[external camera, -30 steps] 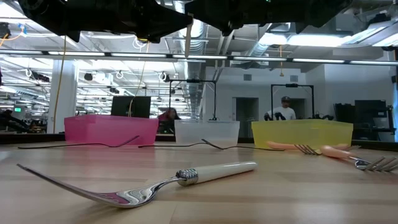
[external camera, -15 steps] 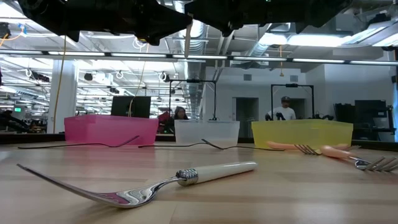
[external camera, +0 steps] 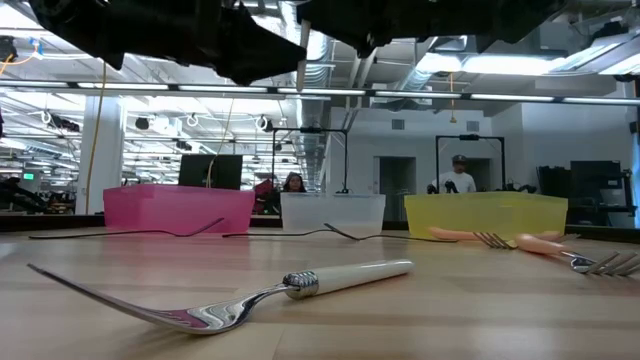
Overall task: Sort silverware by color (type)
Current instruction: Put the white fork into the transparent bin
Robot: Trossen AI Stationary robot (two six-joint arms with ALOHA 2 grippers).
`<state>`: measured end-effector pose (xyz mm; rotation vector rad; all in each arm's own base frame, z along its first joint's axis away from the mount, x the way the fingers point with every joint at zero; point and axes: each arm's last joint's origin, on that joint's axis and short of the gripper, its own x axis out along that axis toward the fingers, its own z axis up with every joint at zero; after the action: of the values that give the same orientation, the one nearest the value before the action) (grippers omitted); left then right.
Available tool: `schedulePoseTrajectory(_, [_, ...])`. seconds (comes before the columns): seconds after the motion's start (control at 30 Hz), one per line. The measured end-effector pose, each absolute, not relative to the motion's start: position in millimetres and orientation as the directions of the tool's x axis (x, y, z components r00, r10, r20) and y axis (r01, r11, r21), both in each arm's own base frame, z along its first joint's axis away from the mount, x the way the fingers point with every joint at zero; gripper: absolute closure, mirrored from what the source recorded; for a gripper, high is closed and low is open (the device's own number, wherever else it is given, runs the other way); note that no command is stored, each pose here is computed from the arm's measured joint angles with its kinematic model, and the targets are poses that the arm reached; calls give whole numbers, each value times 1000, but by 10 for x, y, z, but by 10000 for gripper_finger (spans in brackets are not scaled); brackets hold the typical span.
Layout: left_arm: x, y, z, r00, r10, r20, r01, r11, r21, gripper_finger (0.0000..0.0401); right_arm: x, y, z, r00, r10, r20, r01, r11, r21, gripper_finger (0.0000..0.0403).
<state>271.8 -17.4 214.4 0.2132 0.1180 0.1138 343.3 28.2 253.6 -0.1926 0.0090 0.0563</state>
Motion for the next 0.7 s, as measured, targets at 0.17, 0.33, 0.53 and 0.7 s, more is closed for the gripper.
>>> schedulePoseTrajectory(0.17, [2714, -166, 2118, 979, 154, -131, -121, 966, 229, 169, 3433, 281, 2527, 998, 55, -25, -59, 980, -192, 330])
schedulePoseTrajectory(0.33, [2653, -156, 2146, 971, 172, -169, -131, 964, 230, 168, 3424, 251, 2507, 997, 46, -63, -58, 980, -192, 330])
schedulePoseTrajectory(0.53, [2482, -129, 2280, 956, 211, -205, -174, 967, 184, 168, 3318, 211, 2633, 996, 19, -85, -35, 979, -201, 330])
schedulePoseTrajectory(0.7, [2279, -111, 2450, 956, 214, -201, -180, 968, 177, 168, 3186, 121, 2799, 997, -10, -78, -9, 971, -237, 330])
